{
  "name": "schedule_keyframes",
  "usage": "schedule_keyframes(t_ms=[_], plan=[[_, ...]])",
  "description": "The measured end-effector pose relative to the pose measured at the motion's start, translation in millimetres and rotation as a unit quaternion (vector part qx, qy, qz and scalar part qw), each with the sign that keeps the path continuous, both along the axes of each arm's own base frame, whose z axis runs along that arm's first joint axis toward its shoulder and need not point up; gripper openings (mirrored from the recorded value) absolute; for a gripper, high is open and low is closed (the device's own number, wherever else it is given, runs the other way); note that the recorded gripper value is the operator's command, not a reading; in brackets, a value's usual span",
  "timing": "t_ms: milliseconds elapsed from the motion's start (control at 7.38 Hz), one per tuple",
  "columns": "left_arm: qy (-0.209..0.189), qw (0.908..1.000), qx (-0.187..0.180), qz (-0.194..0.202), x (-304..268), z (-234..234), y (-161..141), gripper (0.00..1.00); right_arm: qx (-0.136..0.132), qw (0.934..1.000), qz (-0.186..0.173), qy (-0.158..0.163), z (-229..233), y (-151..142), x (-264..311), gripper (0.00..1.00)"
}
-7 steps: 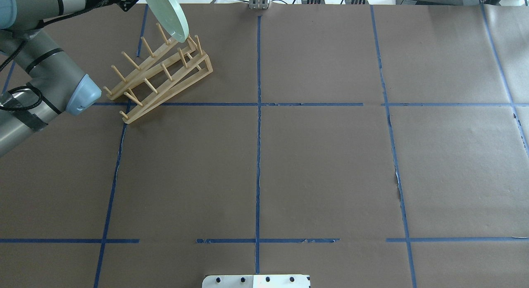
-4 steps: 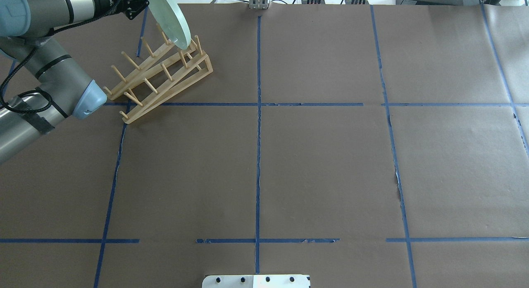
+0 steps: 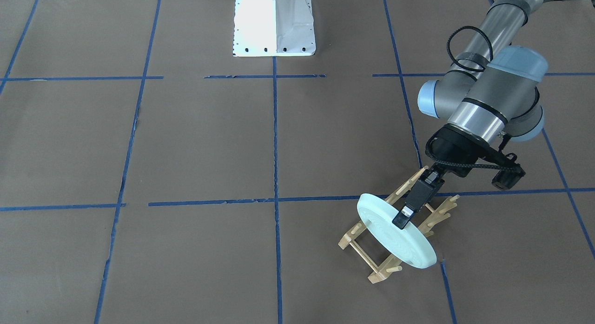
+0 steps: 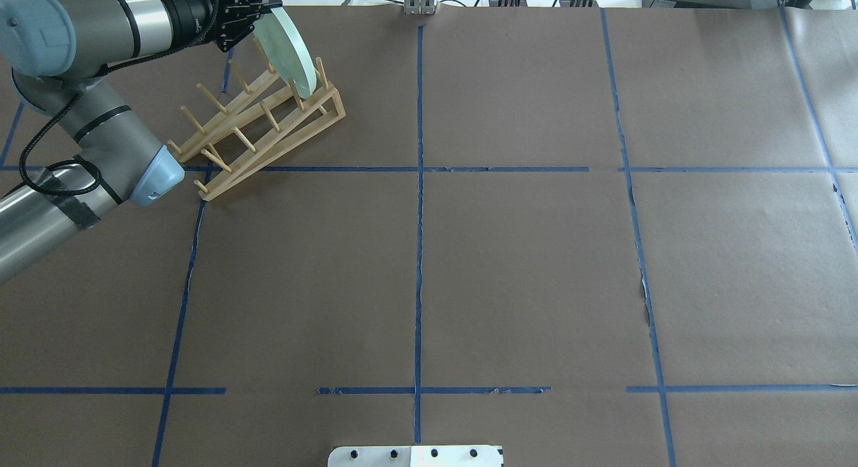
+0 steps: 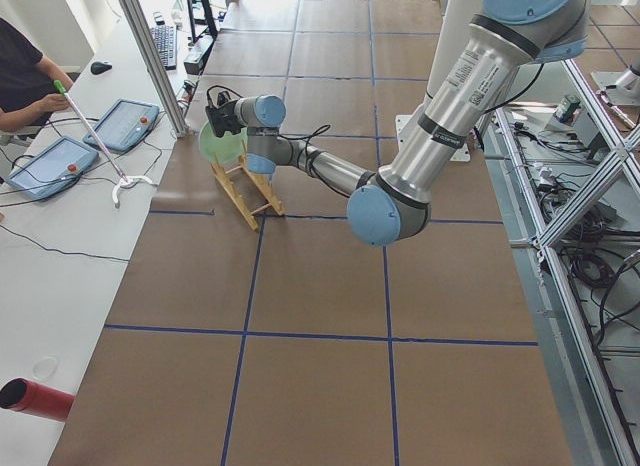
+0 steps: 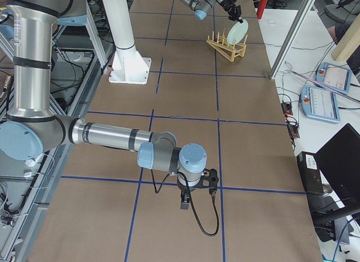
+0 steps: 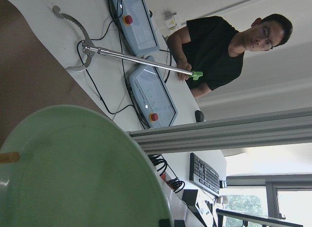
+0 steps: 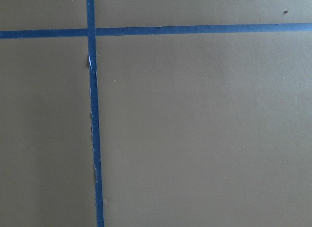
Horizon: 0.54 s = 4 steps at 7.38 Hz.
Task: Place plate on rack
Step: 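Lower the upright plate into the rack slot farthest from the robot, then open the left gripper and withdraw it away from the plate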
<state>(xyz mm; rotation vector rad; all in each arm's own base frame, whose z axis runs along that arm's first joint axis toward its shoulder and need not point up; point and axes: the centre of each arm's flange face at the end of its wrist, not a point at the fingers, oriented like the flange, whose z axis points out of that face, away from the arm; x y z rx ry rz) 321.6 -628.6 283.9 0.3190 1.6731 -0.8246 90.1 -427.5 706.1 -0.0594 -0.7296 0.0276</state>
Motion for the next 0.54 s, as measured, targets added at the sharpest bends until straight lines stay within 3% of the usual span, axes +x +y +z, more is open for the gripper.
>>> schedule_keyframes(t_ms=[135,542], plan=[[-0.006,1.0,0.005,0.0,1.0,0.9,0.0,0.99,0.0,1.0,0.0,0.0,0.0,0.0,0.0,1.0],[-0.014,0.9998,0.012,0.001,0.0,-6.1,-0.1,1.0,0.0,1.0,0.0,0.0,0.1,0.0,0.0,1.0]])
